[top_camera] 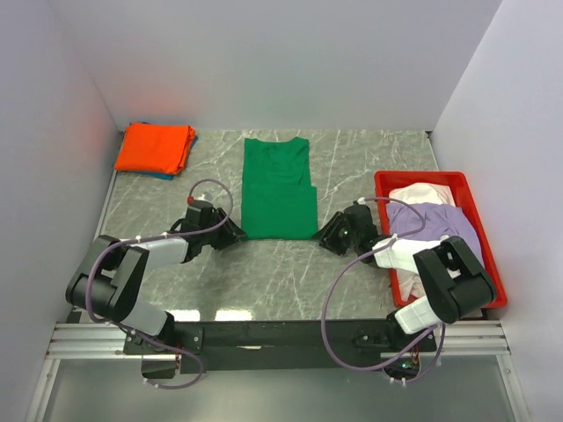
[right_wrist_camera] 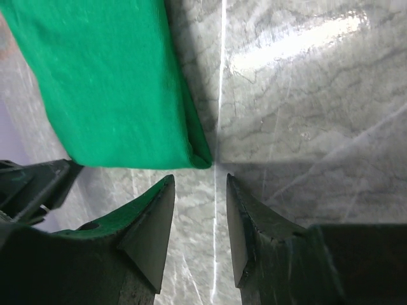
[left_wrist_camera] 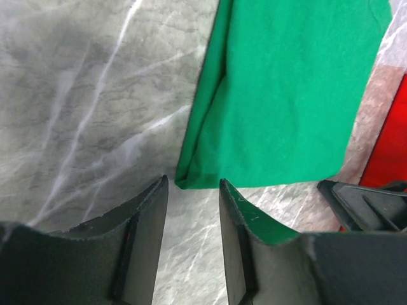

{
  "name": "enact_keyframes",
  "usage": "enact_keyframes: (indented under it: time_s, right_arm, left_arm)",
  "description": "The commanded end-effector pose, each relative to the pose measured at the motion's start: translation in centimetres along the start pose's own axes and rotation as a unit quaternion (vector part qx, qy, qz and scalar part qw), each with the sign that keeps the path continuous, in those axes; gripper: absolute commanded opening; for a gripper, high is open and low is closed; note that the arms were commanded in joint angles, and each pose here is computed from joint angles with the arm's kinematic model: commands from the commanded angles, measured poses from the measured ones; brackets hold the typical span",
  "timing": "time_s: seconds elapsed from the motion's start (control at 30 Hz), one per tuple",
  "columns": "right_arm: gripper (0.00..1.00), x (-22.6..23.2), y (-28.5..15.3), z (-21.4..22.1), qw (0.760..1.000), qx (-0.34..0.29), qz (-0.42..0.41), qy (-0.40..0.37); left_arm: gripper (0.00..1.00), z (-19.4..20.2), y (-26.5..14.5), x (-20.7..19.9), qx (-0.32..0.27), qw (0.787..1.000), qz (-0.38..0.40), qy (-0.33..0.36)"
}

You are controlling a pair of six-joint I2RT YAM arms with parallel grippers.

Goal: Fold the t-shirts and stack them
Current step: Fold the tshirt

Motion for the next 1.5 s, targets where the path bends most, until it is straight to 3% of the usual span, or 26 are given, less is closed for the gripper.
enact_keyframes:
  time_s: [0.0, 0.3, 0.47, 0.6, 0.67, 1.0, 1.47]
  right_arm:
    - [0.45, 0.4, 0.7, -0.5, 1.0, -0.017, -0.012, 0.009]
    - [0.35, 0.4, 1.4, -0.3, 1.0, -0.007, -0.012, 0.008]
    - [0.23, 0.4, 2.0, -0.4, 1.0, 0.002, -0.006, 0.001]
    - [0.07, 0.6, 2.0, -0.8, 1.0, -0.006, 0.003, -0.01]
    - [0.0, 0.5, 1.7, -1.0, 1.0, -0.01, 0.011, -0.02]
    - [0.0, 0.2, -1.8, -0.1, 0.999, -0.021, -0.015, -0.036]
    - [0.0, -1.7, -8.2, 6.1, 0.995, -0.023, -0.069, -0.063]
  left_arm:
    - [0.45, 0.2, 0.4, -0.3, -0.005, 1.0, 0.009, 0.003]
    - [0.42, 1.1, 1.7, 0.5, -0.003, 1.0, -0.02, -0.001]
    - [0.3, 1.4, 2.3, 0.6, -0.003, 1.0, -0.028, -0.001]
    - [0.05, 1.1, 2.2, 0.1, -0.006, 1.0, -0.027, 0.003]
    - [0.01, 0.9, 1.7, -0.2, -0.011, 1.0, -0.026, 0.009]
    - [0.01, 2.2, -1.4, -0.5, -0.02, 1.0, -0.01, 0.02]
    - [0.01, 8.1, -7.9, 0.9, -0.031, 0.998, 0.056, 0.005]
Point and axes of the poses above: each gripper's point midway between its finger pads, its own y axis out along the fingers, its own x axis along the line the jaws close on, z = x × y, the point moved 6 cm from there along -y, back along the fingers
